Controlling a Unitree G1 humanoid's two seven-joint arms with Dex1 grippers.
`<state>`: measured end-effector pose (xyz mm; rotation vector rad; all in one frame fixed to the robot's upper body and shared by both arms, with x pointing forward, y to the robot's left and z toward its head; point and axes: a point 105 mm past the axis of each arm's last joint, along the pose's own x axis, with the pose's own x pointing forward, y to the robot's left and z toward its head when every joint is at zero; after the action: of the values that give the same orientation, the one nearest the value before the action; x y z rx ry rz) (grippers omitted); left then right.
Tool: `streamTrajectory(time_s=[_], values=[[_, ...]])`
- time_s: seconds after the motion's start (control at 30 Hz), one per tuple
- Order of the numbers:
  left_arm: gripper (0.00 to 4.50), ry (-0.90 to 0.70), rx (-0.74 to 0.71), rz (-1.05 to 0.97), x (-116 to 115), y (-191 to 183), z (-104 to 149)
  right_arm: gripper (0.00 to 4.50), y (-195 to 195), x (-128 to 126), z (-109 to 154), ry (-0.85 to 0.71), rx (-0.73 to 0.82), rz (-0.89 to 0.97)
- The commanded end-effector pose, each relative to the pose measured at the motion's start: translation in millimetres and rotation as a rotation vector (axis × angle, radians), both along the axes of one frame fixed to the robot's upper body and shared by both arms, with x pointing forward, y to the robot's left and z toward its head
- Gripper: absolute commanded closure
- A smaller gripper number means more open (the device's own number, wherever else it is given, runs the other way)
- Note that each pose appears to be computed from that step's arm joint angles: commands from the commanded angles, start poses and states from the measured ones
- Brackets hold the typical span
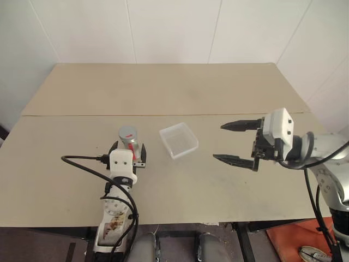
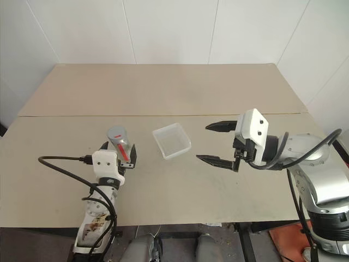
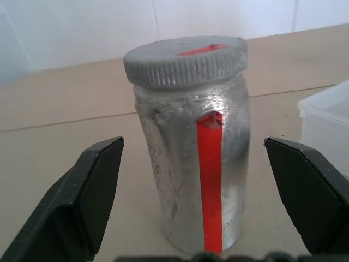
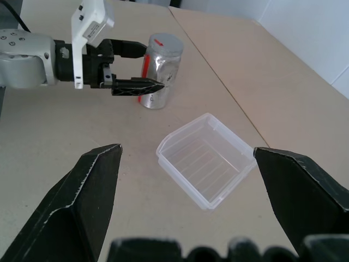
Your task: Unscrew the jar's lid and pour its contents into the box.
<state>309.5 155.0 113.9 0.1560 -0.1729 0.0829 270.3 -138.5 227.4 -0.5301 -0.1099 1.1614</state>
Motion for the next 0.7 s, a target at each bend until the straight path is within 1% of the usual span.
streamTrajectory(time_s=[0.03,0.27,0.6,0.63,0.67,0.7], values=[[0.02,-0.039,0.007,0.071,4.6,0.6,8.6,0.0,0.7,-8.3,14.2,-0.069,-0.002,0.024],[0.02,-0.049,-0.003,0.095,10.4,-13.1,9.0,0.0,-0.3,-10.2,14.1,-0.068,-0.005,0.029],[0.02,-0.084,-0.005,0.135,20.6,-15.5,16.5,0.0,-0.8,-11.8,14.5,-0.067,-0.002,0.041],[0.39,-0.085,-0.004,0.131,21.2,-16.6,16.5,0.0,-0.7,-12.0,14.4,-0.066,-0.002,0.042],[0.54,-0.085,-0.002,0.128,21.6,-17.4,16.4,0.0,-0.7,-12.2,14.3,-0.065,-0.002,0.043],[0.91,-0.089,-0.006,0.116,22.1,-19.2,16.6,0.0,-0.7,-12.4,14.2,-0.065,-0.001,0.043]])
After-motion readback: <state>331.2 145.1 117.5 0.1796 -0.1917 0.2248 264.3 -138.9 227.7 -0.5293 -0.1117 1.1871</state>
